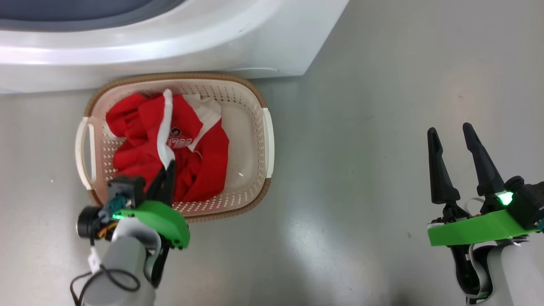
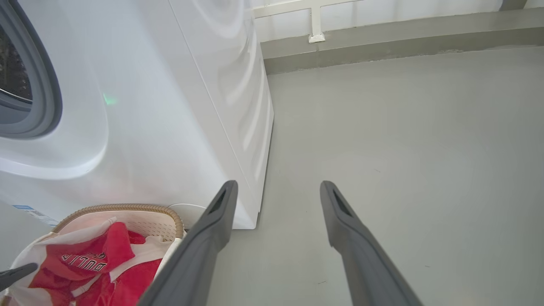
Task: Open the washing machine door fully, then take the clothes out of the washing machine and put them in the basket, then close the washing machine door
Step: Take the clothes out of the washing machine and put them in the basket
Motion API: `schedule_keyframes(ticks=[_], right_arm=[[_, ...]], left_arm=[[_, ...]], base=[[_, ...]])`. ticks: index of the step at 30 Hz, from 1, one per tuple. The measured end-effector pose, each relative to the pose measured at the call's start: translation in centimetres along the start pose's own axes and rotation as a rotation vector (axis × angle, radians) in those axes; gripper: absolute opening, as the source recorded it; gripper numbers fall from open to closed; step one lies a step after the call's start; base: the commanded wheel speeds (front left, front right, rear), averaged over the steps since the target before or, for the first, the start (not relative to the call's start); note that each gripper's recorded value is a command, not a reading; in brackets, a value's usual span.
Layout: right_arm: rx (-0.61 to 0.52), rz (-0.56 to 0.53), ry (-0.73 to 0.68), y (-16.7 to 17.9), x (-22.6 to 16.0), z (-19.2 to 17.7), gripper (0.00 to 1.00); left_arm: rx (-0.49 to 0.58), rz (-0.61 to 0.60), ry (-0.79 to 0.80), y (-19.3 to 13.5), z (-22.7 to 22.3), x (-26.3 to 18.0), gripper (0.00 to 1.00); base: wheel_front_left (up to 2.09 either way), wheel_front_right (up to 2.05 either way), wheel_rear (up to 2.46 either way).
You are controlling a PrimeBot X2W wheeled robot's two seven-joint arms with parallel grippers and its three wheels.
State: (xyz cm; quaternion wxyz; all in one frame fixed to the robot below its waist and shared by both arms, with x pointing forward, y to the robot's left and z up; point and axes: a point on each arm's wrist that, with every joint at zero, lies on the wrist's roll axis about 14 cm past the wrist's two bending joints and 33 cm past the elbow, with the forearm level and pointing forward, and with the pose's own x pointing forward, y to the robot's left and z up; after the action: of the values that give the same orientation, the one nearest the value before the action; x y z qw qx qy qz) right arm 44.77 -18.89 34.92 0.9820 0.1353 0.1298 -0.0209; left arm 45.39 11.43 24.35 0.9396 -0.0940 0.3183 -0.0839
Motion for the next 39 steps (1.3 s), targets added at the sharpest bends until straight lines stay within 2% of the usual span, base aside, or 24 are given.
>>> schedule_keyframes(ticks=[3, 5, 6, 7, 15, 22, 34, 39], right_arm=[[-0.002, -0.009, 0.014, -0.3, 0.0, -0.6, 1.0], [-0.004, -0.014, 0.02, -0.6, 0.0, -0.8, 1.0], [-0.005, -0.017, 0.021, -0.7, 0.1, -0.8, 1.0], [-0.006, -0.019, 0.02, -0.8, 0.1, -0.8, 1.0], [-0.005, -0.018, 0.008, -0.7, 0.0, -0.3, 1.0], [-0.003, -0.003, -0.02, 0.0, -0.5, 1.0, 1.0], [-0.014, 0.028, -0.073, 1.3, -3.0, 3.8, 1.0], [-0.016, 0.034, -0.094, 1.5, -4.1, 4.7, 1.0]], left_arm=[[0.01, -0.003, 0.018, 0.0, -0.1, 1.1, 0.03], [0.007, -0.002, 0.026, 0.0, -0.2, 1.6, 0.46], [0.005, -0.001, 0.024, 0.0, -0.1, 1.9, 0.94], [0.006, -0.001, 0.021, 0.0, 0.1, 2.1, 1.0], [0.002, 0.015, -0.01, 0.4, 1.4, 2.1, 1.0], [0.001, 0.027, -0.11, 0.5, 4.8, 0.9, 1.0], [0.038, 0.061, -0.36, 1.0, 12.3, -4.5, 1.0], [0.046, 0.082, -0.435, 1.4, 14.1, -7.0, 1.0]], base=[[0.0, 0.0, 0.0], [0.0, 0.0, 0.0], [0.0, 0.0, 0.0], [0.0, 0.0, 0.0], [0.0, 0.0, 0.0], [0.0, 0.0, 0.0], [0.0, 0.0, 0.0], [0.0, 0.0, 0.0]])
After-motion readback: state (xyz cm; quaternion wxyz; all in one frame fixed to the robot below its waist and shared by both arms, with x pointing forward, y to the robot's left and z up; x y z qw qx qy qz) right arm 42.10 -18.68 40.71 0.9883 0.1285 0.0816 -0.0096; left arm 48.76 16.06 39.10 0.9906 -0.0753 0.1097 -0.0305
